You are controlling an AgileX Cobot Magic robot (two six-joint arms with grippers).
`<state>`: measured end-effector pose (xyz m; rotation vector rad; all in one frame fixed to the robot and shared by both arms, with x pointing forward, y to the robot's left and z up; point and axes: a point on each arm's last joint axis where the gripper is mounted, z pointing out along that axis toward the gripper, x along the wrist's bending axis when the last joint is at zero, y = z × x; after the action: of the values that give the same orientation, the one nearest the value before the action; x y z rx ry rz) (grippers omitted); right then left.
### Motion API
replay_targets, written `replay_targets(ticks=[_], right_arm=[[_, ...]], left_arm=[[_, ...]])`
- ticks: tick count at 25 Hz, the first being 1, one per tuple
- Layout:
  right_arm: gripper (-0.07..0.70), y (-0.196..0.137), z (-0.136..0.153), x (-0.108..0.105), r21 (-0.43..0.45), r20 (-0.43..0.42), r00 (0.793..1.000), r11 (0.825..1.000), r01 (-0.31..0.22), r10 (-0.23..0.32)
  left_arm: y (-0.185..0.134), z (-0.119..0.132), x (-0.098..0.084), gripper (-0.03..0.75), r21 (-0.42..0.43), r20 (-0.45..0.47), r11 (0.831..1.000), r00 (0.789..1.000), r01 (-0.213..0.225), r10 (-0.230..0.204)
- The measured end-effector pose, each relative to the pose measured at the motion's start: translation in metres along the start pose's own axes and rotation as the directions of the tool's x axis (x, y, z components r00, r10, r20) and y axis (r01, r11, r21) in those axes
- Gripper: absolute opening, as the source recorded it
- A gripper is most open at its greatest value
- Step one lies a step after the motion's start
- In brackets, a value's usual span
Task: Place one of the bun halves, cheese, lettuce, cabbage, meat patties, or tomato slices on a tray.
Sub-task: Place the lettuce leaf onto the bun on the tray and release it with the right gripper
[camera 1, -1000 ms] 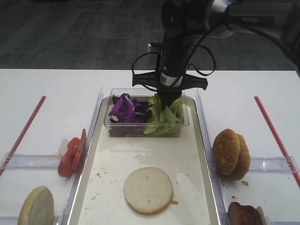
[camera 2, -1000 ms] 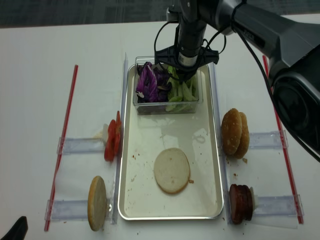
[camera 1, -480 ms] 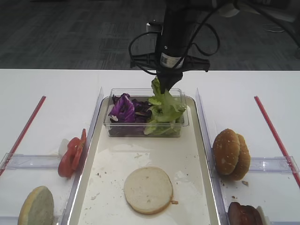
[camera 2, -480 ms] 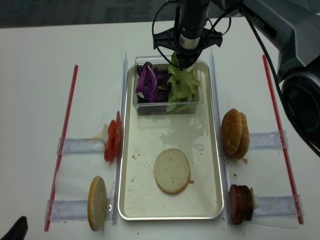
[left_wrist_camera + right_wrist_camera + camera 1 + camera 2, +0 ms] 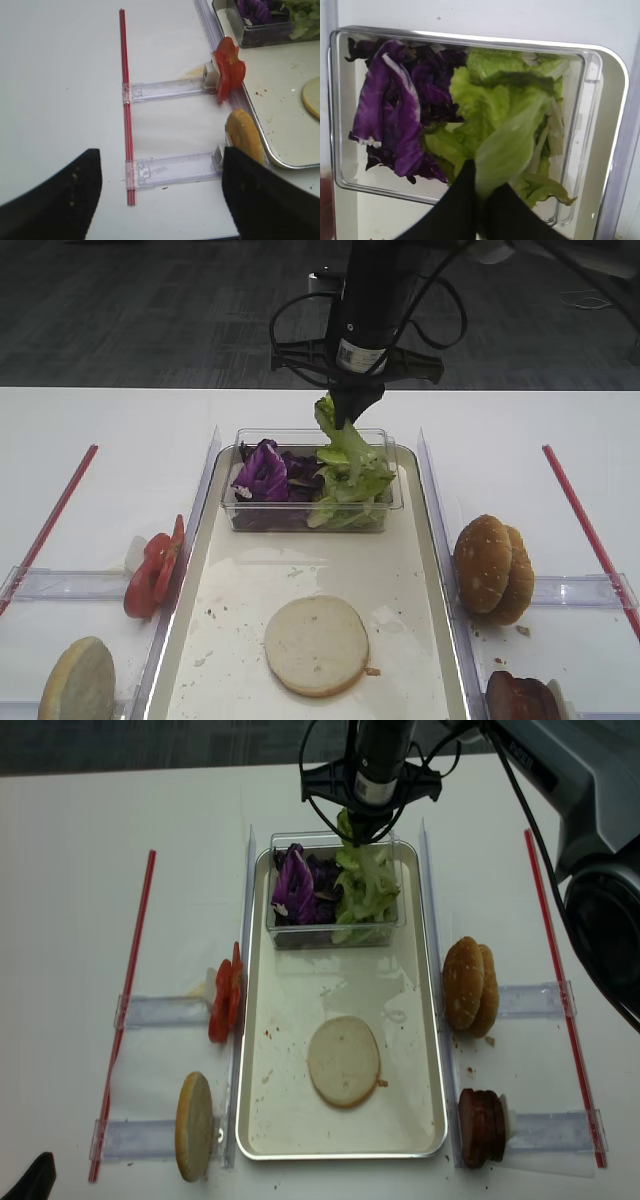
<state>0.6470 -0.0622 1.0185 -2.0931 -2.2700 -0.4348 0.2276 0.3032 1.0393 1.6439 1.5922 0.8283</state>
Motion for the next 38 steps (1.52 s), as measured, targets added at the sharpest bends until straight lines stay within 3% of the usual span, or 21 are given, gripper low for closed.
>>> replay_targets(ticks=[24,38], right_arm=[[0.033,-0.015,-0.063,0.015,-0.074,-0.124,0.991,0.996,0.049,-0.058],[0.033,-0.088,-0.074,0.022,0.056,-0.119,0.983,0.988,0.147,-0.140]], left_arm=[[0.000,0.000,0.000,0.504,0.000,0.000,1.000,1.000,0.000,0.000],[0.000,0.000,0.000,0.503,0.000,0.000,1.000,1.000,0.000,0.000]])
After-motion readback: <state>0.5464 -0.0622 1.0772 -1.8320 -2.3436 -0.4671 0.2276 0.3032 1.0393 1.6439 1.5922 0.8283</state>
